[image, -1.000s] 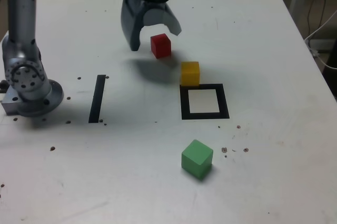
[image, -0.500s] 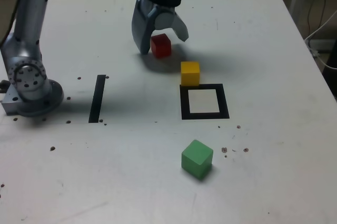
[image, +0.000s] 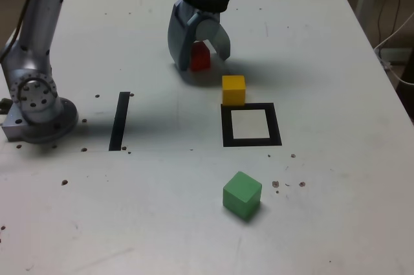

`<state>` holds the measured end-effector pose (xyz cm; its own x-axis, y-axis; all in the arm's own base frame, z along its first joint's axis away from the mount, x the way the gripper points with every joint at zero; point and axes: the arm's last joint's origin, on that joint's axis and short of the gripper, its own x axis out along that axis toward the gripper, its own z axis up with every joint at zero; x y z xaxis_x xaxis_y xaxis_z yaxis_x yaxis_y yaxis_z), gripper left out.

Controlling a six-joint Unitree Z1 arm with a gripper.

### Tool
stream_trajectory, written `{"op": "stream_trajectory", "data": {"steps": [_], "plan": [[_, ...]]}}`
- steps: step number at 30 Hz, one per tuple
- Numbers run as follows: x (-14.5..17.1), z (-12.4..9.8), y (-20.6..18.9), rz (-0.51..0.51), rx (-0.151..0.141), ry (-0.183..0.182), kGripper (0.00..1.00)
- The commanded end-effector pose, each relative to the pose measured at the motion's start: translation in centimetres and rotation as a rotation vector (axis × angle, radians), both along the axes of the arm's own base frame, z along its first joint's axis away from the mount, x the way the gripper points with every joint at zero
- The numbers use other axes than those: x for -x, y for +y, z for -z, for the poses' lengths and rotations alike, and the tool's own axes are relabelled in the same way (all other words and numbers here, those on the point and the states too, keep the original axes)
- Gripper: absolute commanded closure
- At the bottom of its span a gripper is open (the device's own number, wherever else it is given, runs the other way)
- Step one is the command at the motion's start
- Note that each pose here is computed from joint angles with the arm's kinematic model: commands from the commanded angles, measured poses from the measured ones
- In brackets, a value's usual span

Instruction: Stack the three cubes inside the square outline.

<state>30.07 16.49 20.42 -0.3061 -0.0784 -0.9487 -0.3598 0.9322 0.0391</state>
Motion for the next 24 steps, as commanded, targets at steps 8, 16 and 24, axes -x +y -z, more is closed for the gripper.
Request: {"op": "stream_trajectory", "data": {"steps": [8,16,24], "plan": [[-0.1,0.2,0.0,0.002,0.010,-0.003,0.79],[-0.1,0.2,0.1,0.007,0.012,-0.005,0.79],[-0.4,-1.0,-0.4,0.026,0.004,-0.023,0.79]]}}
